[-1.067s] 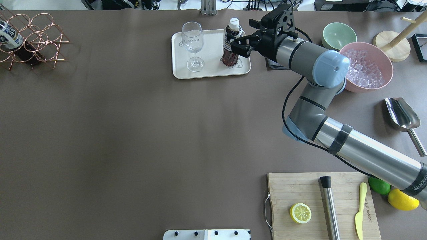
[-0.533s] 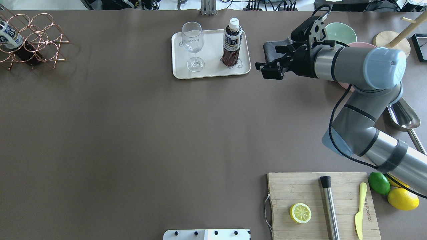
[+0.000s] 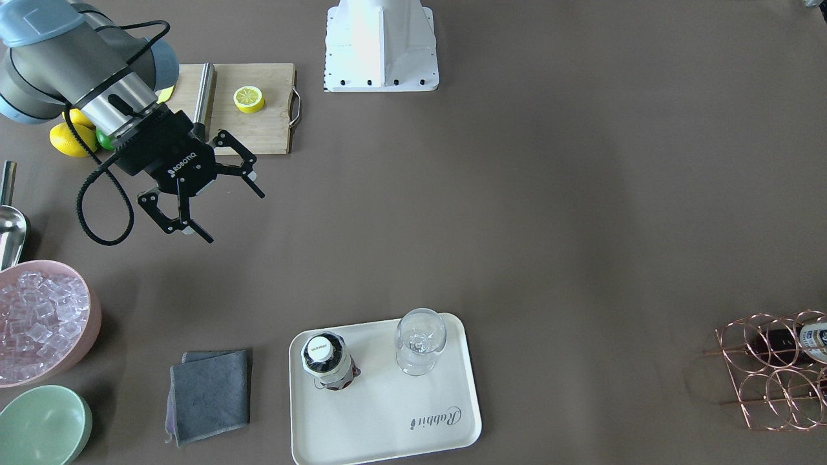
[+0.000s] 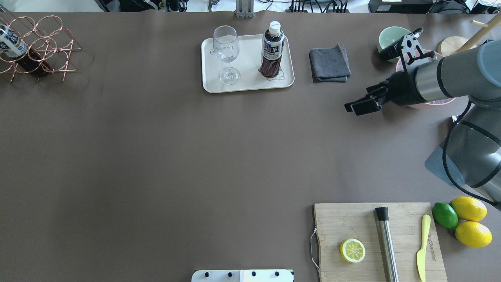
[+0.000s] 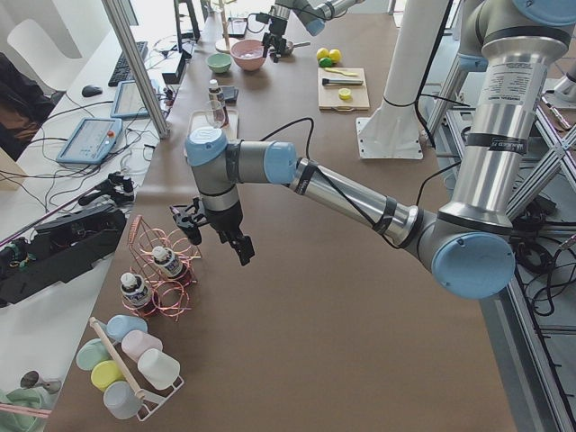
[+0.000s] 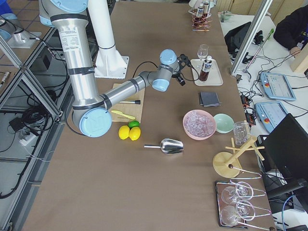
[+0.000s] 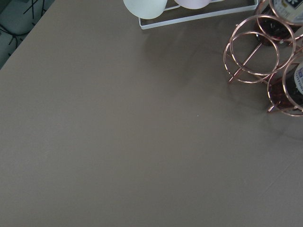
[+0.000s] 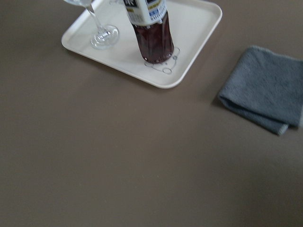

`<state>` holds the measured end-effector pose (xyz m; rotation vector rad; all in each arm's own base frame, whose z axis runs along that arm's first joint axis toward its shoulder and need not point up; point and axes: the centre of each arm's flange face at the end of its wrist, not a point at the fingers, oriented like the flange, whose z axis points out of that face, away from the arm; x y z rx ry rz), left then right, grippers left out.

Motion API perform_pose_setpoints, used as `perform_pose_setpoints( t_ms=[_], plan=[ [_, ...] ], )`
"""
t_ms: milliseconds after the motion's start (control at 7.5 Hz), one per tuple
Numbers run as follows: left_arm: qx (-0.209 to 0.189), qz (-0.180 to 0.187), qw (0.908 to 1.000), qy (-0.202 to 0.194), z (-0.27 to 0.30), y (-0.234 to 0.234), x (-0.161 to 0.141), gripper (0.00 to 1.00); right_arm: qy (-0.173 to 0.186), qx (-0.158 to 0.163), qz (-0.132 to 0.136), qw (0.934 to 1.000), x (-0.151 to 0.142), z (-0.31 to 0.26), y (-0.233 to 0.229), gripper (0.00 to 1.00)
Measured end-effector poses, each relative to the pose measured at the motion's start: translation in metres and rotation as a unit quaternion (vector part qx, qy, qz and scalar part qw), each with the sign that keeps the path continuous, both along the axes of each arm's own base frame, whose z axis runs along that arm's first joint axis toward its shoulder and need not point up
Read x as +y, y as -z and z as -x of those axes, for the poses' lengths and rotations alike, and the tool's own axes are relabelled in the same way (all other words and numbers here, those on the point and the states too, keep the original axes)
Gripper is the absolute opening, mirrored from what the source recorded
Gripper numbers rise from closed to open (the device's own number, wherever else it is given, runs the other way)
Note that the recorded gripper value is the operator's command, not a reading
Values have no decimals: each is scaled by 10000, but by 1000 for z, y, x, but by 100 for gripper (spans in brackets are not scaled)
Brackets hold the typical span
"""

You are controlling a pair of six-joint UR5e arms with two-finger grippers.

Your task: Take tea from basket to plate

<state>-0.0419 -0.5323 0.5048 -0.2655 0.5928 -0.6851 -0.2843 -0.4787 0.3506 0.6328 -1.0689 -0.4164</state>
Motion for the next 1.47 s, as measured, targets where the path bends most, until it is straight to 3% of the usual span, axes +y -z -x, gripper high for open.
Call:
perform_pose_setpoints(
  t_ms=[267,400,667,800,1067,1333,1467],
  plan=[
    [183,-122,9993,-290,0,-31,24,99,190,567,881,9943,17,-21,-73,100],
    [231,-176,9985,-462,1,-45,36,99,130,917,1298,9872,16,-45,-107,100],
    [424,-677,9890,-1246,4,-80,63,99,-1,1488,2278,9623,12,-112,-164,100],
    [617,-1005,9808,-1550,5,-98,82,99,-48,1721,2548,9516,15,-150,-193,100],
    [725,-1612,9692,-1715,10,-128,111,99,-125,2105,3001,9303,22,-231,-238,100],
    [678,-2076,9597,-1767,10,-140,118,99,-376,2263,3454,9100,32,-285,-266,100],
    [670,-2160,9578,-1775,10,-139,118,99,-437,2283,3600,9035,35,-295,-277,100]
  ],
)
